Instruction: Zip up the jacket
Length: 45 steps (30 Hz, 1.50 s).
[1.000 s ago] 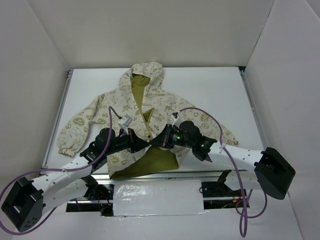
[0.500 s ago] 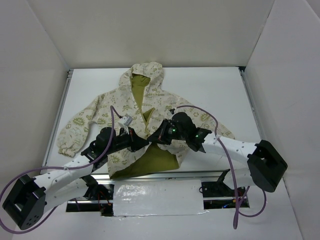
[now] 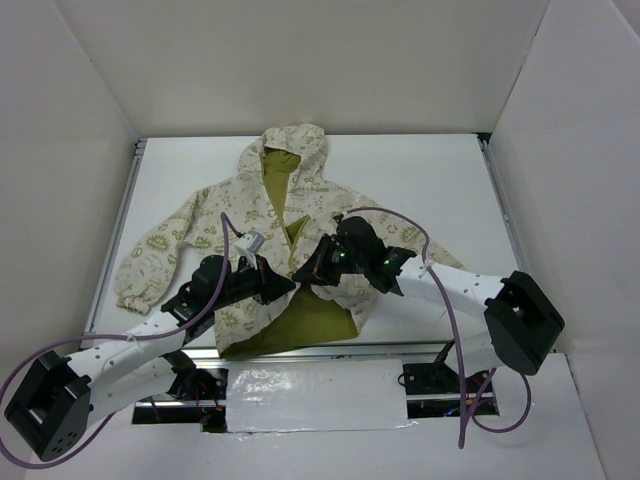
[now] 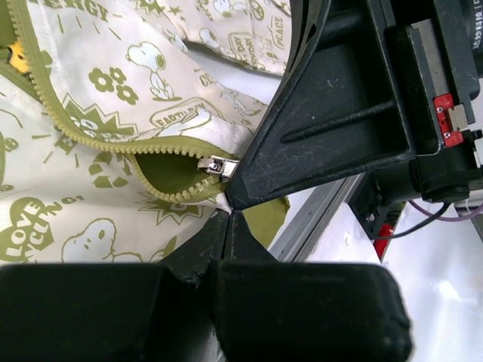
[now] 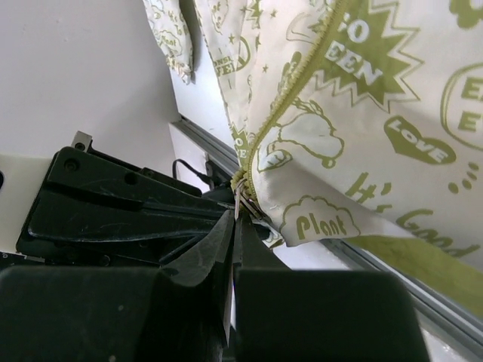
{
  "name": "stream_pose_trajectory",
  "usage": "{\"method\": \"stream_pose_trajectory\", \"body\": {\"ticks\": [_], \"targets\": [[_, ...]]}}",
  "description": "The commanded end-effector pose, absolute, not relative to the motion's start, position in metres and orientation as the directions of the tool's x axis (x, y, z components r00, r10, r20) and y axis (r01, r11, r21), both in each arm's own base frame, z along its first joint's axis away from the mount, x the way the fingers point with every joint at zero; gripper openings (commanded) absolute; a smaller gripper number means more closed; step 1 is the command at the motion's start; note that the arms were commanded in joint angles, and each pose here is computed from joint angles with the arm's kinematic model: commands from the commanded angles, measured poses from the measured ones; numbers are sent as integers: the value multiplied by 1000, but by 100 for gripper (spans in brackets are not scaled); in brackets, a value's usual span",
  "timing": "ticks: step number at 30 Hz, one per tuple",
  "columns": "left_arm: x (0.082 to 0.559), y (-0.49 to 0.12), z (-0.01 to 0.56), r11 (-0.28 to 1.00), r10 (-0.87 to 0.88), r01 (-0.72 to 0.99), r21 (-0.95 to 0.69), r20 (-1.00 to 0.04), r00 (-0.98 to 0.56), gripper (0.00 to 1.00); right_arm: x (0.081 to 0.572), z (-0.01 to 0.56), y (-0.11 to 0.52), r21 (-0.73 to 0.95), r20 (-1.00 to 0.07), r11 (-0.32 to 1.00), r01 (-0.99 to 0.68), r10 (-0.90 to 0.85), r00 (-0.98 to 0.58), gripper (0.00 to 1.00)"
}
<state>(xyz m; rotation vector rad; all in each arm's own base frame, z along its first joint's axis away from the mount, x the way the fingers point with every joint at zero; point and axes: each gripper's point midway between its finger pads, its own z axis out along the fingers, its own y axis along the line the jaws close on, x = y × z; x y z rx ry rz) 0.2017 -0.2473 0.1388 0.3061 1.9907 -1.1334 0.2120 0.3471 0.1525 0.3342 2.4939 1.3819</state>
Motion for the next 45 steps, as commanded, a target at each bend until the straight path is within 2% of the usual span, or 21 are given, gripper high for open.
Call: {"method": "stream_pose_trajectory", "body": {"ticks": [1, 3, 5, 7, 8, 10, 14, 26, 34, 40, 45], "targets": [[176, -256, 138, 480, -95, 614, -626, -733, -673, 0, 273, 192, 345, 869, -293, 492, -52, 426, -856, 0], [176, -255, 137, 486, -84, 615, -621, -733, -675, 0, 279, 213, 349, 883, -355, 439, -164, 399, -845, 0], [178, -253, 134, 507, -80, 604, -615, -731, -678, 0, 262, 240, 361, 902, -390, 318, -293, 310, -867, 0], [179, -251, 131, 525, -70, 595, -608, -728, -682, 0, 255, 254, 368, 886, -434, 289, -363, 237, -869, 0], [180, -250, 129, 536, -67, 594, -600, -731, -679, 0, 251, 246, 366, 883, -409, 332, -331, 199, -890, 0], [182, -247, 127, 556, -66, 578, -597, -725, -685, 0, 250, 251, 366, 872, -424, 343, -349, 173, -889, 0], [186, -242, 126, 588, -76, 563, -581, -733, -676, 0, 232, 216, 352, 861, -387, 402, -310, 123, -914, 0], [181, -244, 136, 559, -53, 604, -567, -752, -657, 0, 188, 152, 310, 815, -383, 492, -306, 62, -922, 0], [177, -252, 132, 521, -25, 622, -585, -739, -674, 0, 188, 158, 316, 846, -367, 442, -298, 77, -927, 0], [181, -249, 118, 563, -28, 571, -597, -705, -709, 0, 203, 202, 328, 866, -396, 385, -319, 140, -907, 0], [201, -240, 113, 665, -110, 449, -597, -673, -731, 0, 226, 199, 335, 876, -300, 449, -176, 223, -927, 0]]}}
